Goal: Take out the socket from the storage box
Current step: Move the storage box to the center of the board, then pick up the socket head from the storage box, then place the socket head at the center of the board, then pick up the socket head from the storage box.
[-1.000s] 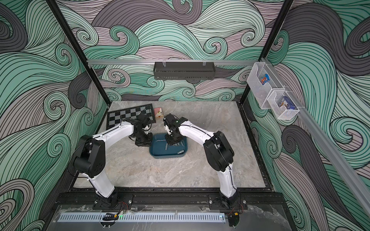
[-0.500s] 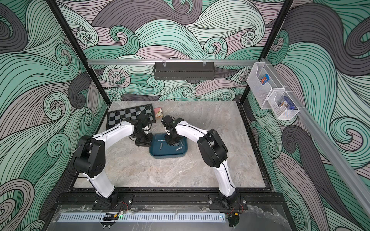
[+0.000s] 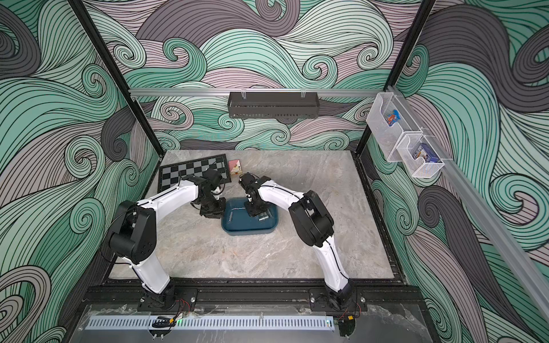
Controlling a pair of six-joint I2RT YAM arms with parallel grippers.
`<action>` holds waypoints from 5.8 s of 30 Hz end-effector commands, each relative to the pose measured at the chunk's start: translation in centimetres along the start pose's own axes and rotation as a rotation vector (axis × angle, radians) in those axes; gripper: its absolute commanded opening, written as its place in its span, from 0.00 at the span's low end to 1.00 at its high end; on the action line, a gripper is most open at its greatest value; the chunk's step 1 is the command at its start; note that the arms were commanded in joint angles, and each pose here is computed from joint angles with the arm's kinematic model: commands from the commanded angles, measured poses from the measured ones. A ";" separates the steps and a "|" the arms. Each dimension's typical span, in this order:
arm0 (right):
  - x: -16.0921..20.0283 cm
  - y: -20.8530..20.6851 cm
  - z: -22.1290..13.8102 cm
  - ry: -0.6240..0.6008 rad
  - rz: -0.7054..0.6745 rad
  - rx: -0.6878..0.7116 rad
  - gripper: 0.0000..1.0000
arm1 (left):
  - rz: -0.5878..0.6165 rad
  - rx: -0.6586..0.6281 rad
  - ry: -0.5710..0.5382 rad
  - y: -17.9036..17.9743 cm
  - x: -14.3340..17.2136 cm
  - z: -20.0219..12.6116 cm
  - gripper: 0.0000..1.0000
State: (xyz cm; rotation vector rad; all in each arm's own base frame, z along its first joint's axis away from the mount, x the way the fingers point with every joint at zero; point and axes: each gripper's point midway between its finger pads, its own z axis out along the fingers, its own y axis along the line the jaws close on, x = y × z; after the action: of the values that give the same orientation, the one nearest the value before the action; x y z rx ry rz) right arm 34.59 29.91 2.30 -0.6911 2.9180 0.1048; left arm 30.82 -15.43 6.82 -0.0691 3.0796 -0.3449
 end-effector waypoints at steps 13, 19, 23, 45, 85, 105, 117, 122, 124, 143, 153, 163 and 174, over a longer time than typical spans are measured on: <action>0.0 0.1 1.6 0.019 0.027 0.061 0.21 | 0.013 -0.006 -0.024 0.2 0.5 -1.4 0.28; -0.9 0.9 -0.3 -0.028 0.036 0.035 0.17 | 0.020 -0.020 -0.078 0.5 0.4 -2.7 0.31; -1.1 1.5 -1.9 -0.054 0.040 0.006 0.14 | 0.027 -0.028 -0.152 0.7 0.2 -4.8 0.34; 0.3 -6.9 -14.2 -0.239 0.209 -0.047 0.12 | 0.057 -0.085 -0.267 3.3 2.7 -8.7 0.38; 4.8 -15.2 -0.1 0.022 0.317 0.085 0.19 | 0.038 -0.089 -0.244 4.0 3.6 -7.4 0.38; 4.0 -14.3 -4.7 -0.090 0.314 0.068 0.45 | 0.075 -0.044 -0.257 2.8 3.9 -8.7 0.40; 4.3 -14.6 -9.1 -0.198 0.364 0.029 0.47 | 0.156 -0.111 -0.246 -4.5 2.1 -9.3 0.37; 4.4 -14.7 -8.9 -0.191 0.368 0.012 0.47 | 0.123 -0.215 -0.179 -5.3 1.0 -5.3 0.36; 4.5 -14.6 -8.7 -0.184 0.368 0.005 0.47 | 0.097 -0.273 -0.172 -4.7 0.4 -4.4 0.35; 4.7 -14.3 -7.9 -0.165 0.346 -0.008 0.46 | 0.082 -0.248 -0.102 -5.2 -2.3 2.7 0.41; 4.6 -14.2 -7.6 -0.156 0.345 -0.014 0.46 | 0.063 -0.265 -0.030 -4.4 -1.8 6.4 0.38; 4.7 -13.8 -7.0 -0.142 0.345 -0.040 0.46 | 0.050 -0.285 -0.027 -3.8 -2.6 9.0 0.32; 4.6 -13.7 -6.8 -0.135 0.343 -0.043 0.46 | 0.072 -0.280 -0.052 -3.5 -2.4 7.3 0.07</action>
State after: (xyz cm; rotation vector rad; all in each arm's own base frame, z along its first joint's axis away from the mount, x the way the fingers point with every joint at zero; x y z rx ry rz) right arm 35.78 14.76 8.04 -0.1680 2.8723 0.2249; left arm 34.45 -21.56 1.63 0.0121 3.0204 0.0346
